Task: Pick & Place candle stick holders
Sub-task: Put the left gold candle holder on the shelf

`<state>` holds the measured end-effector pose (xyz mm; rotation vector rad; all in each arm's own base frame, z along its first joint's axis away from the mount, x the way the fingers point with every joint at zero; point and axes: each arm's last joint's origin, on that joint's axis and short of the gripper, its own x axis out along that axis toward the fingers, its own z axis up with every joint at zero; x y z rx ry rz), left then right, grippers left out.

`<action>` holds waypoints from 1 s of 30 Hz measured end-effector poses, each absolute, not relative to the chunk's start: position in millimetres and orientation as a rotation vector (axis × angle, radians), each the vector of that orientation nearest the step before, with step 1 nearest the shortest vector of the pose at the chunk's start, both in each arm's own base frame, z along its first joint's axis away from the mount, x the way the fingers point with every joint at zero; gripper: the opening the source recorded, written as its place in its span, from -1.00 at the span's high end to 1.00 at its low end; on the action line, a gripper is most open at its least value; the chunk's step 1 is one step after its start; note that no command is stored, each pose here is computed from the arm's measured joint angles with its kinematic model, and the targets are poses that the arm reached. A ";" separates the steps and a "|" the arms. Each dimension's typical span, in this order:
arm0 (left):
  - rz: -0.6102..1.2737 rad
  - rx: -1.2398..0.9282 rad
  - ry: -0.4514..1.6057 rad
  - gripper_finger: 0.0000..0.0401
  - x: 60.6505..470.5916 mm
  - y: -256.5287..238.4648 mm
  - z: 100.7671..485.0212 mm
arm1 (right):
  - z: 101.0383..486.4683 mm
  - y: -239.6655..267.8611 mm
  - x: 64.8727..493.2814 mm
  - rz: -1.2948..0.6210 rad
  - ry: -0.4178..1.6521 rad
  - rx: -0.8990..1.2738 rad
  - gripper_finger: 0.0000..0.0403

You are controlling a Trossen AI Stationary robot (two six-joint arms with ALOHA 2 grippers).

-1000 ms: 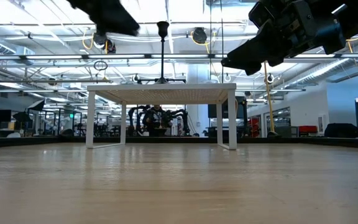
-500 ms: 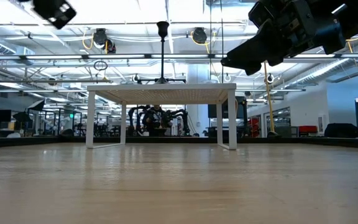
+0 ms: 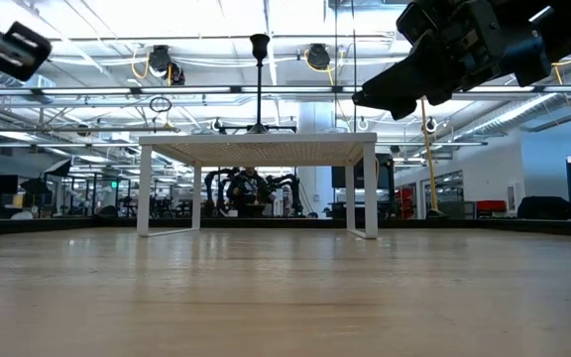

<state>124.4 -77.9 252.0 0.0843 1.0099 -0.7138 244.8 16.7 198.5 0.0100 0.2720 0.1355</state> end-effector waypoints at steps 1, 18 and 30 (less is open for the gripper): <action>-0.722 0.085 1.018 0.30 123.2 -79.7 249.9 | 198.5 16.7 244.8 0.135 0.272 0.010 0.28; -0.909 0.237 0.702 0.30 125.7 -112.1 265.3 | 199.5 16.7 245.0 0.136 0.262 0.010 0.28; -0.891 0.307 0.670 0.91 124.8 -113.8 265.4 | 201.3 16.8 245.5 0.136 0.242 0.009 0.28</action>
